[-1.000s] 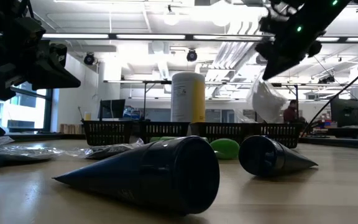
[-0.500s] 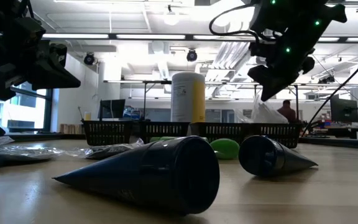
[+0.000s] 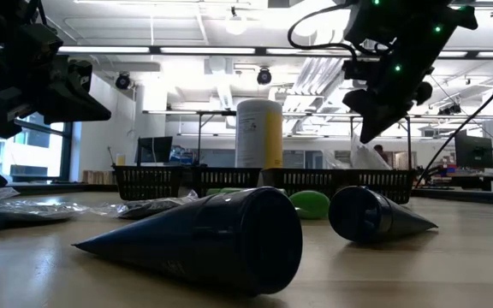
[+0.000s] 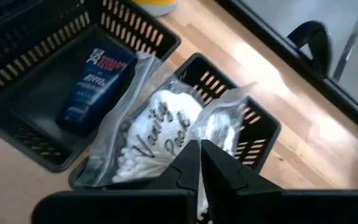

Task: Pick & Place Travel size toiletries
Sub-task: Put the right cotton pack into the right black bin, then put the right shampoo into the middle left black bin

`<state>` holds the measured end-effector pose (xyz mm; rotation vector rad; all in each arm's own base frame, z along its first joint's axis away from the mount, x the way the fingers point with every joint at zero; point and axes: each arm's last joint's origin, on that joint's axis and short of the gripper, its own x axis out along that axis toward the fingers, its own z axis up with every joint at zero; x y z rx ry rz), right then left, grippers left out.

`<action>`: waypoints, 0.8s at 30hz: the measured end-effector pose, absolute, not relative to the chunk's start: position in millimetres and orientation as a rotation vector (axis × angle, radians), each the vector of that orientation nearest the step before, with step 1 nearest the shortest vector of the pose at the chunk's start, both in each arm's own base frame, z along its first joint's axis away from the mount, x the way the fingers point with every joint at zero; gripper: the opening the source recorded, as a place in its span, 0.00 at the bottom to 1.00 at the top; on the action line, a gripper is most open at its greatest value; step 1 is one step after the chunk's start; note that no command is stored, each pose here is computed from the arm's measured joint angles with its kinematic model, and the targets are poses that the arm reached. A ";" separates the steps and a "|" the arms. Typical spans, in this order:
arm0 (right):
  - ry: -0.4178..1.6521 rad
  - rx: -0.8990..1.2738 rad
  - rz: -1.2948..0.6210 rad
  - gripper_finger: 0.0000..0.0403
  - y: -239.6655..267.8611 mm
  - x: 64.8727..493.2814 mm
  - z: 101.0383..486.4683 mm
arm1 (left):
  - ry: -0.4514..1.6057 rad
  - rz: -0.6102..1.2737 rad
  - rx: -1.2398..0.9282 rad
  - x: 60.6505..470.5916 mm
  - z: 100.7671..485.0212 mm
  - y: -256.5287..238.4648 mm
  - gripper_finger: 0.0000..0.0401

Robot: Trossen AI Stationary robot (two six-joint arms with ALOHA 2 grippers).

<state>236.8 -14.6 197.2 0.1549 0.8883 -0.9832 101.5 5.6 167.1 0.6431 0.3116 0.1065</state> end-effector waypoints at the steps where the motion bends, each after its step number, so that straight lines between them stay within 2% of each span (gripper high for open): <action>1: 0.888 0.155 -0.983 0.05 -14.6 236.8 197.2 | 0.311 0.107 0.643 101.5 167.1 5.6 0.00; 7: 0.884 0.150 -0.988 0.25 -14.7 236.8 197.3 | 0.312 0.107 0.643 101.5 167.1 5.6 0.00; 11: 0.875 0.149 -0.991 0.32 -14.7 236.6 198.5 | 0.311 0.107 0.643 101.5 167.1 5.6 0.00; 15: 0.867 0.150 -0.978 0.31 -12.2 235.0 201.3 | 0.312 0.106 0.643 101.5 167.1 5.6 0.00; 24: 0.847 0.122 -0.924 0.24 -2.3 231.4 208.9 | 0.311 0.107 0.643 101.5 167.1 5.6 0.00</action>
